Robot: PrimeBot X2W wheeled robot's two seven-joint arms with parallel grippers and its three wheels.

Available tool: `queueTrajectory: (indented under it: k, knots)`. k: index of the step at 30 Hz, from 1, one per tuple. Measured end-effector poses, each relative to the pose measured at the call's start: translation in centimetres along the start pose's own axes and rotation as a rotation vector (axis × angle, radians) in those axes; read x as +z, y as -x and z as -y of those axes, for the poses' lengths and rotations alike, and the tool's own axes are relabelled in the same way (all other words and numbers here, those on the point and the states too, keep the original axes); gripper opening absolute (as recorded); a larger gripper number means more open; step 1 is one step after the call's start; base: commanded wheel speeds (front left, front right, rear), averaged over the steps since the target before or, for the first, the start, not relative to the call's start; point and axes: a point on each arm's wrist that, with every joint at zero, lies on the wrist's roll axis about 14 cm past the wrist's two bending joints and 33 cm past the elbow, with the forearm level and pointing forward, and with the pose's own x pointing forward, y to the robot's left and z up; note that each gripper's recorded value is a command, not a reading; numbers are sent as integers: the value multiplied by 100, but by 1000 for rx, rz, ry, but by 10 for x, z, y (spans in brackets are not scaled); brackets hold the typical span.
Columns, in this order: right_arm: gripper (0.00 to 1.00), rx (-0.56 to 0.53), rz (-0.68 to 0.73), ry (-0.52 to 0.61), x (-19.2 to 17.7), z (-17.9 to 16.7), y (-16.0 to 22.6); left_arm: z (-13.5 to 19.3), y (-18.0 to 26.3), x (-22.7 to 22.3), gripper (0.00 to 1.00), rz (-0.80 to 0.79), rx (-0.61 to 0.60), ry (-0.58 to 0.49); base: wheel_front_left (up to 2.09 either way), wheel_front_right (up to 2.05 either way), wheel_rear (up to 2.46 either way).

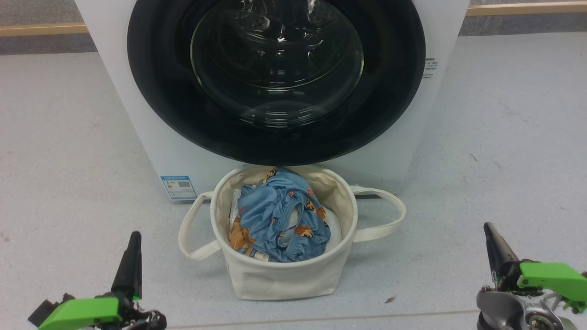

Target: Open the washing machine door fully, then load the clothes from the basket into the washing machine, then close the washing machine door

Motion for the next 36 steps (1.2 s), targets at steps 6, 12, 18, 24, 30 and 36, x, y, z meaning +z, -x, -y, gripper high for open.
queueTrajectory:
  k: [6,12,18,24,30,36]
  knots:
    - [0,0,0,0,0,0,0,0,0,0,0,0,0,0,0,0,0]
    - [0,0,0,0,0,0,0,0,0,0,0,0,0,0,0,0,0]
    - [0,0,0,0,0,0,0,0,0,0,0,0,0,0,0,0,0]
    - [0,0,0,0,0,0,0,0,0,0,0,0,0,0,0,0,0]
    - [0,0,1,-1,0,0,0,0,0,0,0,0,0,0,0,0,0]
    - [0,0,2,-1,1,0,0,0,0,0,0,0,0,0,0,0,0]
